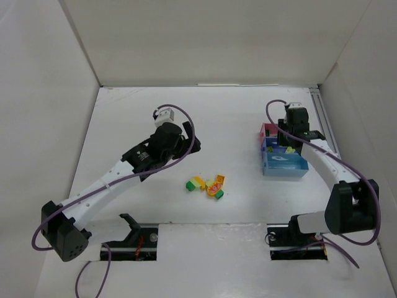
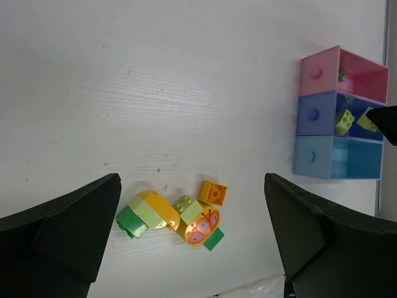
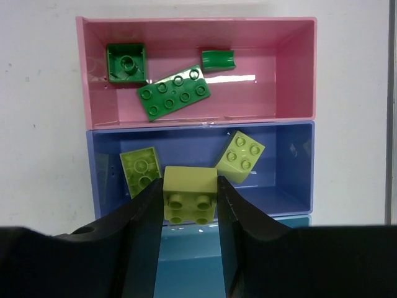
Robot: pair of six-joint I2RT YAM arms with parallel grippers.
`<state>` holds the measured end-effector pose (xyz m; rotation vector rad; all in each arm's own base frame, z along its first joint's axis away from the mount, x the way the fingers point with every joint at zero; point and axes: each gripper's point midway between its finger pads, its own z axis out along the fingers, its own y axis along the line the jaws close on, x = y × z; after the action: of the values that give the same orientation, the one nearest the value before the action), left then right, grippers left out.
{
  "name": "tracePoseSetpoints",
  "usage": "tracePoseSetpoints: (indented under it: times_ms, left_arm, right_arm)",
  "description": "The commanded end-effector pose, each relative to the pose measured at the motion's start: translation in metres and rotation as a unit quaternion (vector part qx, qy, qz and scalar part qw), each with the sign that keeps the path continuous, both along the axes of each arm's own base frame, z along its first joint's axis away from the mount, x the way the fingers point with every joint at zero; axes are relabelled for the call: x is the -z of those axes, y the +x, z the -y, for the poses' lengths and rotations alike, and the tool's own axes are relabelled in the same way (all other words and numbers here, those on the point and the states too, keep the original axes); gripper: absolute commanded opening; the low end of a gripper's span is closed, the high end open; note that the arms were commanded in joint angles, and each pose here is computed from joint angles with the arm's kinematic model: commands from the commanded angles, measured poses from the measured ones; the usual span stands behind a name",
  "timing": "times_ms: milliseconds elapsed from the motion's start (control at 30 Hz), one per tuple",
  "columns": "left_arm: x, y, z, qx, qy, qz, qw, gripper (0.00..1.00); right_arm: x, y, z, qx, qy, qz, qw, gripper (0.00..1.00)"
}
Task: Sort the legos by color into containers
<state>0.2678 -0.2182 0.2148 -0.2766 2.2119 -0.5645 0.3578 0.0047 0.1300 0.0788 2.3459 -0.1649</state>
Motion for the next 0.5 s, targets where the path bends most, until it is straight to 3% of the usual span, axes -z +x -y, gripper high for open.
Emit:
tracePoseSetpoints:
  times_ms: [0,133,200,367,467]
  left_arm:
    - [0.010,0.000,-0.001,-0.006,0.004,-0.012,1.000,1.00]
    - [0.016,-0.002,0.003,0.011,0.009,-0.017,1.000,1.00]
    - [0.017,-0.003,0.008,0.027,0.008,-0.018,0.999,1.00]
    - [0.035,-0.011,0.014,0.063,0.018,-0.039,0.997,1.00]
    - [0.047,-0.016,0.010,0.063,0.028,-0.052,0.996,1.00]
  right_arm:
    - [-0.008,0.013,0.005,0.027,0.002,0.023,0.999,0.14]
    - [-0.009,0.013,0.007,0.030,-0.001,0.024,0.999,0.42]
    - [-0.009,0.013,0.007,0.030,-0.001,0.024,0.999,0.51]
    - [-0.017,0.010,0.007,0.030,0.000,0.034,0.999,0.66]
    - [-0.022,0.005,0.008,0.030,0.001,0.037,0.999,0.66]
